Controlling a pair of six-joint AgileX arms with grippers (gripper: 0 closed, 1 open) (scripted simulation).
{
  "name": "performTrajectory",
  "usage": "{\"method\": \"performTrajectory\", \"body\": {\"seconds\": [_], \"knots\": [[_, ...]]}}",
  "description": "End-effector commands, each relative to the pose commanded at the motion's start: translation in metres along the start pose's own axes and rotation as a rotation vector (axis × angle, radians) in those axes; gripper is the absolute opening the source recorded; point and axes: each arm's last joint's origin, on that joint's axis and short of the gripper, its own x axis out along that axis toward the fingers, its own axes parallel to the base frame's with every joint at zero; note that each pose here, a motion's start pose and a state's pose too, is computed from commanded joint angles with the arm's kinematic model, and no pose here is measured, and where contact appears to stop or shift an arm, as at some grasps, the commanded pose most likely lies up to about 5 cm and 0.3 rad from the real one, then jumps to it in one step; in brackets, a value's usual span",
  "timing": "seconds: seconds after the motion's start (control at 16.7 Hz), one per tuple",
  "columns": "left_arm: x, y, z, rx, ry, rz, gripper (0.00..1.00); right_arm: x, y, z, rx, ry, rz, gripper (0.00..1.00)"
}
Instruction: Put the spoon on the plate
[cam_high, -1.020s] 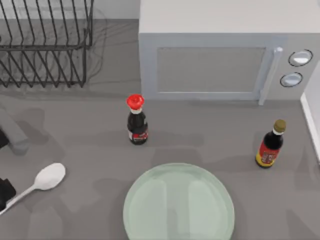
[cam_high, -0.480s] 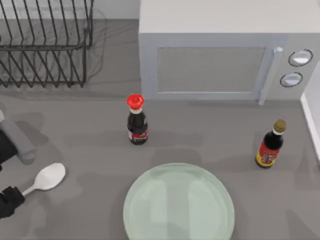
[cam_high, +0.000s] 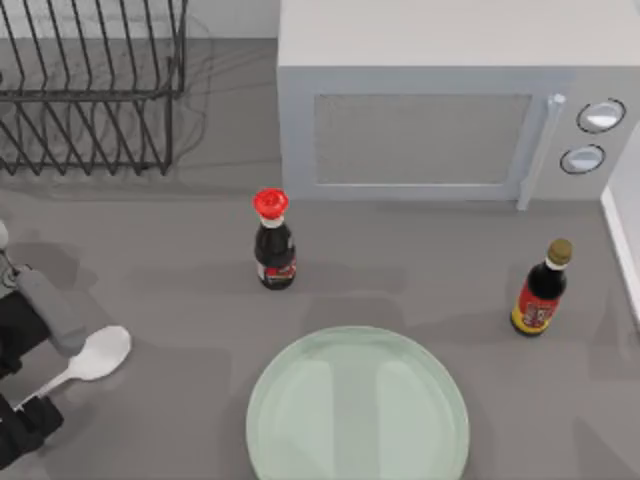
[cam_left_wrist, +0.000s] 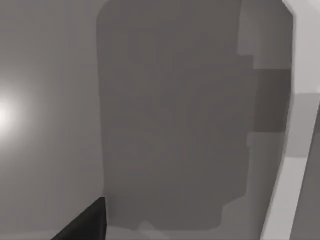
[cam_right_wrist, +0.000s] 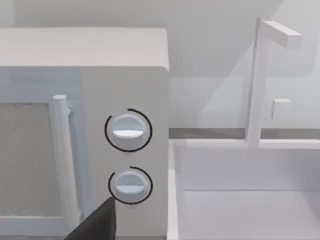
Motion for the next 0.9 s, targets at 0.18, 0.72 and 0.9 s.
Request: {"method": "performTrajectory", "body": {"seconds": [0.18,0.72,0.9], "knots": [[0.0,0.0,0.0,0.0,0.0,0.0,1.0,0.0,0.0,0.0,0.0,0.0,0.0,1.0],[0.0,0.0,0.0,0.0,0.0,0.0,0.32,0.0,0.0,0.0,0.0,0.0,0.0,1.0],[0.0,0.0,0.0,0.0,0.0,0.0,0.1,0.0,0.0,0.0,0.0,0.0,0.0,1.0]]}}
